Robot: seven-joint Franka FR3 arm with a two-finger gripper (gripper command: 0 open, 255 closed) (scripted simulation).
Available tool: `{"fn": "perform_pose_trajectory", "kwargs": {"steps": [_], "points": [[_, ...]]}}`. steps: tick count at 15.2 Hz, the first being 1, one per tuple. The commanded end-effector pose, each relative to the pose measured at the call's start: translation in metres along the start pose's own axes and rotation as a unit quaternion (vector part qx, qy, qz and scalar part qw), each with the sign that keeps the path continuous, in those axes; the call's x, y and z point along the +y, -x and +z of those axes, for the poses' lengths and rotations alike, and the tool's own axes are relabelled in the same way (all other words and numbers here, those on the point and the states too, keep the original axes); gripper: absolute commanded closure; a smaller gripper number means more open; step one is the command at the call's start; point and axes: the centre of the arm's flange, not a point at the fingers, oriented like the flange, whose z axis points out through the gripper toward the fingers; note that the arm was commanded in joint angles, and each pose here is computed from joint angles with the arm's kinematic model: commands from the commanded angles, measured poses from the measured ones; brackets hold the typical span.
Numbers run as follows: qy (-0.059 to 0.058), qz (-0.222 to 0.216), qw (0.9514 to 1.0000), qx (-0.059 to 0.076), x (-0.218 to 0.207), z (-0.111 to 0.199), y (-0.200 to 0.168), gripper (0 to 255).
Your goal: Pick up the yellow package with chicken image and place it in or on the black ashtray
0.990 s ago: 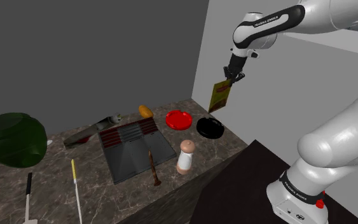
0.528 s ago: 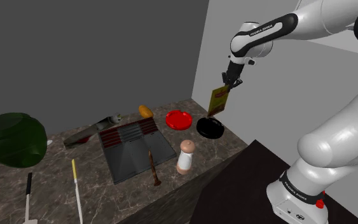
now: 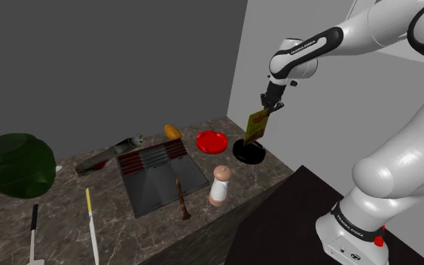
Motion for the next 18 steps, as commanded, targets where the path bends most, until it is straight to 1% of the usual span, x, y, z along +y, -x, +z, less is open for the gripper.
{"fn": "perform_pose_trajectory", "kwargs": {"steps": [1, 9, 16, 17, 18], "points": [[0.000, 0.000, 1.0000, 0.000, 0.001, 0.010, 0.000, 255], [0.000, 0.000, 1.0000, 0.000, 0.001, 0.052, -0.001, 255], [0.000, 0.000, 1.0000, 0.000, 0.001, 0.052, -0.001, 255], [0.000, 0.000, 1.0000, 0.000, 0.001, 0.052, -0.001, 0], [0.000, 0.000, 1.0000, 0.000, 0.001, 0.052, -0.001, 0]]}}
